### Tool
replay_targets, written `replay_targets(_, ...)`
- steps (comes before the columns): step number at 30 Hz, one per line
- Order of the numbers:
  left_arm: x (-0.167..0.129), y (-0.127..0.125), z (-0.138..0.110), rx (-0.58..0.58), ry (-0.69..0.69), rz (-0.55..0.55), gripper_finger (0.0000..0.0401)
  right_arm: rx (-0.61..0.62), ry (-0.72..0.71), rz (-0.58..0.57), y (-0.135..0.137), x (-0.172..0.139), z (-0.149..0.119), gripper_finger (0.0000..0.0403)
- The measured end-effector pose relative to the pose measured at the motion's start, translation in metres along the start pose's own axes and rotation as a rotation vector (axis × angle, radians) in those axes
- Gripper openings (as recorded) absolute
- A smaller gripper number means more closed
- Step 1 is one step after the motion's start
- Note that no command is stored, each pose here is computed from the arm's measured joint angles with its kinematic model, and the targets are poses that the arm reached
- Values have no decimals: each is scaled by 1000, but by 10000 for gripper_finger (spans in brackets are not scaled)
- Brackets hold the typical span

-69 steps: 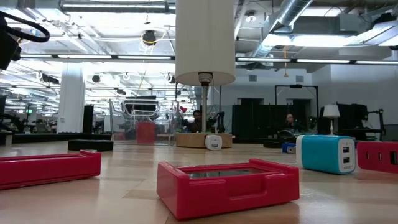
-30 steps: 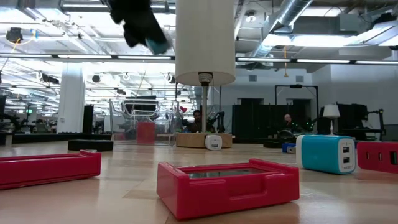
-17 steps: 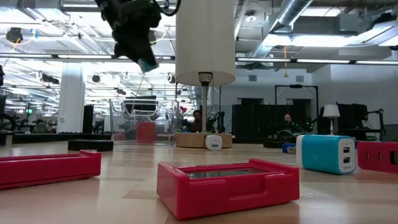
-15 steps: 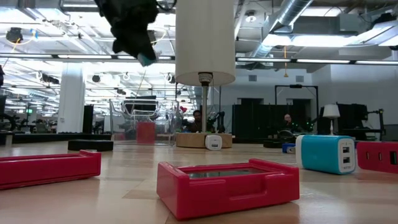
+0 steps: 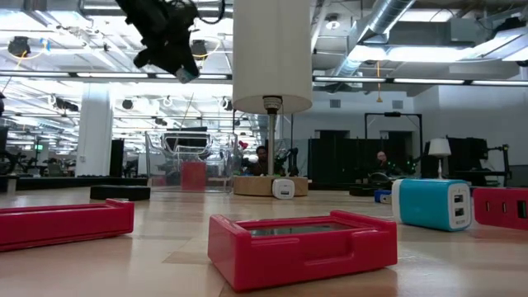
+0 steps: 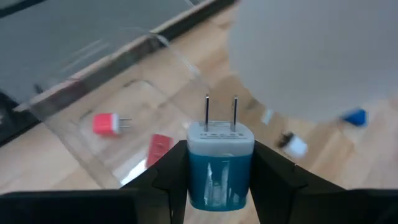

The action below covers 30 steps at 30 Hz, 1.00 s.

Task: Pick & Place Office items
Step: Put the left blue charger adapter into the transparent bin

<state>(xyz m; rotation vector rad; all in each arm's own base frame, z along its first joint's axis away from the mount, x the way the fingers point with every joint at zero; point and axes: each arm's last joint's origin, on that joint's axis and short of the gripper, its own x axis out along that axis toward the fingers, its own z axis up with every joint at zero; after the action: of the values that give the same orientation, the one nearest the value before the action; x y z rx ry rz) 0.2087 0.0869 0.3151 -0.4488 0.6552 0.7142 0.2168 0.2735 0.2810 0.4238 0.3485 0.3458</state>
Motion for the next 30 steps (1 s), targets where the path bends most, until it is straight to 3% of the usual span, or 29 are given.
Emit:
replay_targets(4, 12, 21, 11, -84, -3, 19, 124, -3, -2, 2, 0, 0, 0, 297)
replay_targets(11, 38, 60, 31, -230, 0, -75, 124, -3, -2, 1, 0, 0, 0, 297)
replay_targets(16, 65, 83, 34, -331, 76, -127, 124, -3, -2, 1, 0, 0, 0, 297)
replay_targets(30, 118, 94, 54, -450, 162, -161, 124, -4, 1, 3, 1, -1, -1, 297)
